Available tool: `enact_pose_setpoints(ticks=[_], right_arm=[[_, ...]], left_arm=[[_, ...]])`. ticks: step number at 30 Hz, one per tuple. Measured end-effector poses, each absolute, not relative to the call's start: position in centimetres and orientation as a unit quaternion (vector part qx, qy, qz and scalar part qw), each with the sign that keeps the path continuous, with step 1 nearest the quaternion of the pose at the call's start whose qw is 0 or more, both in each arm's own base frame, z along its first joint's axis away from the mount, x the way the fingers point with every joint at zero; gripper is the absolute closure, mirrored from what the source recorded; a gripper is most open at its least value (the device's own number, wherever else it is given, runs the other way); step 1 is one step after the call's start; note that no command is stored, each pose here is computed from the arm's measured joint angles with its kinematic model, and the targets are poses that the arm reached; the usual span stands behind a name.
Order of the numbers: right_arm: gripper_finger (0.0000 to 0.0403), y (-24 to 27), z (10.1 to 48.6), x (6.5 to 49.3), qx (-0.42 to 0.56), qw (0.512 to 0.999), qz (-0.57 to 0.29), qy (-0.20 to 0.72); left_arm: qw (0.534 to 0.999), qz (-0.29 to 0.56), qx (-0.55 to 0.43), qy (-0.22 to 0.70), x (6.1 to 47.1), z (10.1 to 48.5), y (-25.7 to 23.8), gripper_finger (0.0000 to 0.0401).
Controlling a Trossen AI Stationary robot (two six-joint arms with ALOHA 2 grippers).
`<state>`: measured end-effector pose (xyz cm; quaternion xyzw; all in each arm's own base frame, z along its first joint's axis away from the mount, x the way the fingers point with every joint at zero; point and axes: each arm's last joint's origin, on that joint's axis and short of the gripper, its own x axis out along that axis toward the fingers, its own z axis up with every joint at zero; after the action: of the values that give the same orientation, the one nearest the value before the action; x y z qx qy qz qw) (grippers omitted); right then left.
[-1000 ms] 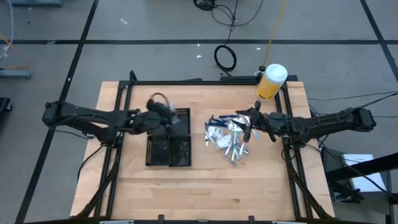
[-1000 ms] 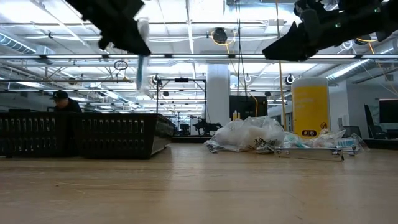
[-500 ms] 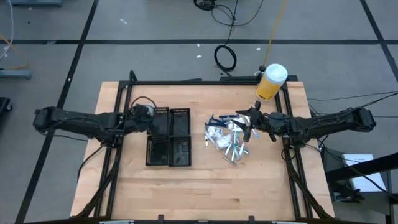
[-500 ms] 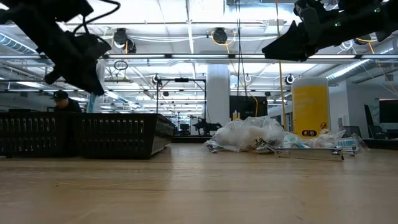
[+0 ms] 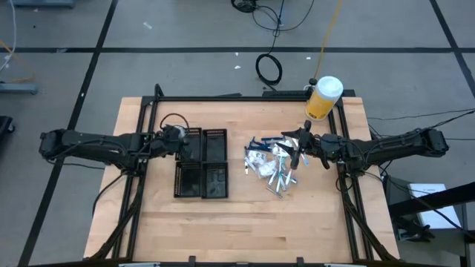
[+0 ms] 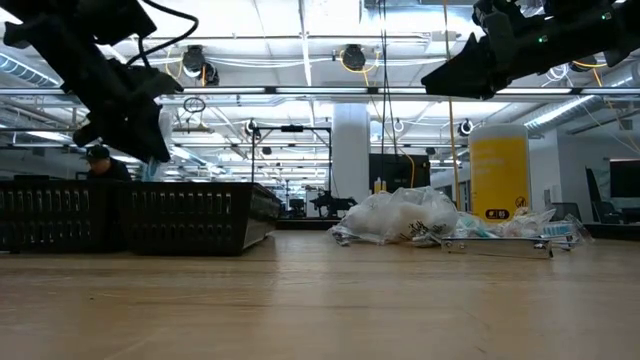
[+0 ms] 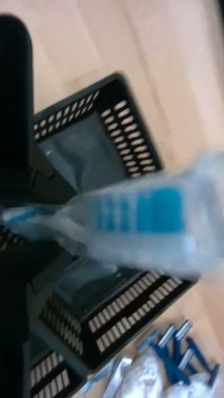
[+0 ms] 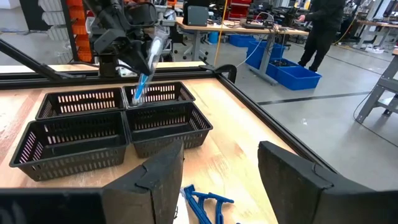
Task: Pick & Place Travel size toiletries
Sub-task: Put the blue toothbrush into the top left black bin
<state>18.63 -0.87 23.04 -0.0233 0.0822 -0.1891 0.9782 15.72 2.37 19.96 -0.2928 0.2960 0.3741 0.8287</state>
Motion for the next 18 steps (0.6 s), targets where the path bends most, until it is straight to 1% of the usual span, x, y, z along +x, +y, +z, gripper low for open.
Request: enact_pose_setpoints(ticks=[5,10,14,18], right_arm=[[0.0207,-0.87,23.03,18.63,-0.024,0.978,-0.189,0.083],[0.0209,-0.87,23.0,18.63,-0.024,0.978,-0.189,0.085],[0.0207,-0.87,22.98,18.62,-0.025,0.978,-0.189,0.086],[0.0207,-0.87,22.95,18.62,-0.025,0.978,-0.189,0.087]], left_arm=[[0.827,0.363,-0.305,0.303,15.73,19.92,2.43,0.0244],[0.834,0.355,-0.284,0.312,15.72,19.92,2.43,0.0183],[0.839,0.349,-0.271,0.318,15.73,19.92,2.43,0.0152],[0.841,0.346,-0.265,0.321,15.73,19.92,2.42,0.0135]])
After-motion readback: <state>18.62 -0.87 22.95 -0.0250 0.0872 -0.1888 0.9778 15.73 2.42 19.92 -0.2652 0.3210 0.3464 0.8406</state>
